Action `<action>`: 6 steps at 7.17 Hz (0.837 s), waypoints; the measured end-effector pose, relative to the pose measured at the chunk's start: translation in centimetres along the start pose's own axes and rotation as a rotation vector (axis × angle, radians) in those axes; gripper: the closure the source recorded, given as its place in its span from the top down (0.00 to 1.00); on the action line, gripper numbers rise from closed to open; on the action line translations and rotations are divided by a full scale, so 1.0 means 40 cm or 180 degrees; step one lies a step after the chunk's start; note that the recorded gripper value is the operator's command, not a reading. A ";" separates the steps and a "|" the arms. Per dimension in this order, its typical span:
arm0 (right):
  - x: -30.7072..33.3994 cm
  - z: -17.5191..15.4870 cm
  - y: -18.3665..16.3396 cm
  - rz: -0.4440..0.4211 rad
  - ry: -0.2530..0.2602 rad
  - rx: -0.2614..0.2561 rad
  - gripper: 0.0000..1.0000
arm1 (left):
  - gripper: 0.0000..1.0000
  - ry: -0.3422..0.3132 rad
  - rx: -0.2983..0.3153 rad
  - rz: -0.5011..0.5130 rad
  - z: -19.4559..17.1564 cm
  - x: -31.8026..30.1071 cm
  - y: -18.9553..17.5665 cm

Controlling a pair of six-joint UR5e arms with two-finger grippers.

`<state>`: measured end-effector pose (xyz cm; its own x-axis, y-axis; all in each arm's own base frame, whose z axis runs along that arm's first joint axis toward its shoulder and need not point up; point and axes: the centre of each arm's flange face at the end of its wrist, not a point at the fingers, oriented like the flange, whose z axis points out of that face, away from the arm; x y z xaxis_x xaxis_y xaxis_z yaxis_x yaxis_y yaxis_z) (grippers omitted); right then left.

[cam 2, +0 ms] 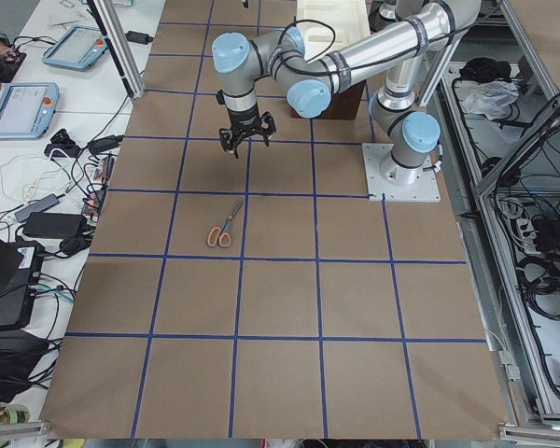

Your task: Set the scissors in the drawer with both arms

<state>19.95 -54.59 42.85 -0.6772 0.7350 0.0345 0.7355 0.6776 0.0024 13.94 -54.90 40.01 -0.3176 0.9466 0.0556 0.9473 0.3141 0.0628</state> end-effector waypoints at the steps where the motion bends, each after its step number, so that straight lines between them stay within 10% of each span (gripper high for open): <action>1: -0.031 0.027 0.015 0.0019 -0.0011 -0.0007 1.00 | 0.94 -0.0113 -0.0008 0.0464 0.047 -0.052 0.023; 6: -0.172 0.193 0.136 0.1211 0.0137 -0.0091 1.00 | 0.85 -0.0425 -0.0216 0.2238 0.305 -0.244 0.091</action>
<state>28.46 -55.75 34.91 -0.3545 0.9316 0.0803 0.9348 0.3550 0.0090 21.00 -62.12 27.54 0.3788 0.9253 -0.0164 0.9196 -0.3744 0.1190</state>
